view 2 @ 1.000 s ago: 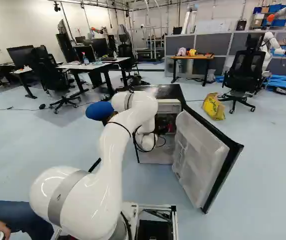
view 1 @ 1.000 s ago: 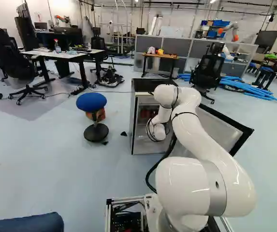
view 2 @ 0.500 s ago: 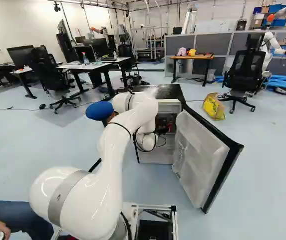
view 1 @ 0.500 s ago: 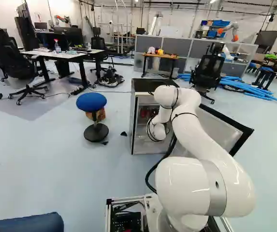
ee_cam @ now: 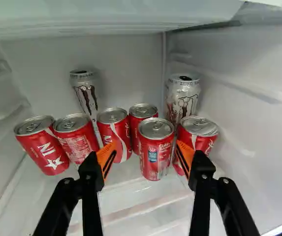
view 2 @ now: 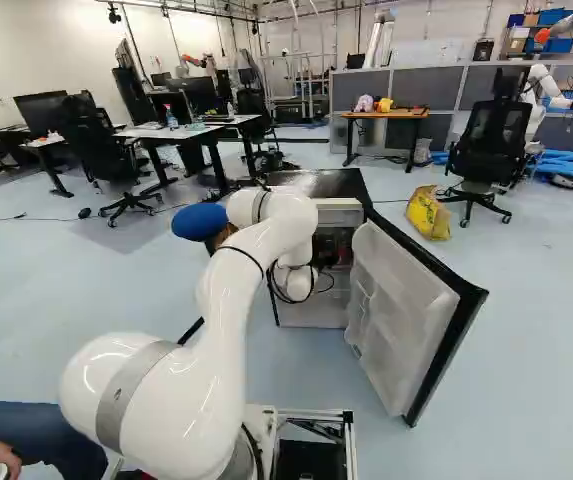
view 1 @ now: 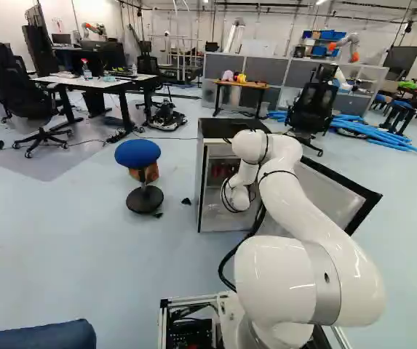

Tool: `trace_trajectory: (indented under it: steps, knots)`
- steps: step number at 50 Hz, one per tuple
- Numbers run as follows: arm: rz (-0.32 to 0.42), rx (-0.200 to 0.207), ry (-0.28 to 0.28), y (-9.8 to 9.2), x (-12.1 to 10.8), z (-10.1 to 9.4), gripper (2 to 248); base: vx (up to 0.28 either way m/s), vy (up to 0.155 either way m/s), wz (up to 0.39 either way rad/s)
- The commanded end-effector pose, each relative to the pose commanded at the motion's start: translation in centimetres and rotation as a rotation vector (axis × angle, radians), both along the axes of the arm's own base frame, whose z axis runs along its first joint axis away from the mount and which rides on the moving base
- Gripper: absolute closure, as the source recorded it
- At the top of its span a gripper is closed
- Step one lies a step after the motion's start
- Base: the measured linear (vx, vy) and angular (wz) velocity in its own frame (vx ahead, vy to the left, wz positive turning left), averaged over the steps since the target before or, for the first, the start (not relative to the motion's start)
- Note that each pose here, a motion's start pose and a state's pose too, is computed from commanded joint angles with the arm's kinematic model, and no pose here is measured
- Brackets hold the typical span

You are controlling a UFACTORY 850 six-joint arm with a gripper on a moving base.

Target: Grab a drink from the fridge

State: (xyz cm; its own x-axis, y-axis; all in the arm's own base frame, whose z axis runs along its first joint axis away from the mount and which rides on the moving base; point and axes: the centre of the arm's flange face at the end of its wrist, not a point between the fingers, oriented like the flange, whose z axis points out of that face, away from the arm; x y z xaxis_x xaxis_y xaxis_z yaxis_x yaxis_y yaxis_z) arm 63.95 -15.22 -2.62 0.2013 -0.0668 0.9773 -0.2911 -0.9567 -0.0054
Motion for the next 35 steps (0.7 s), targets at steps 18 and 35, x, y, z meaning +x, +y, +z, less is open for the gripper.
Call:
trace_trajectory:
  steps: [18,35]
  knots:
    - [-0.003,-0.003,-0.012,-0.3,0.5,-0.3,73,0.000,0.000,0.000]
    - [-0.006,-0.006,-0.024,-0.6,1.0,-0.5,73,0.000,0.000,0.000]
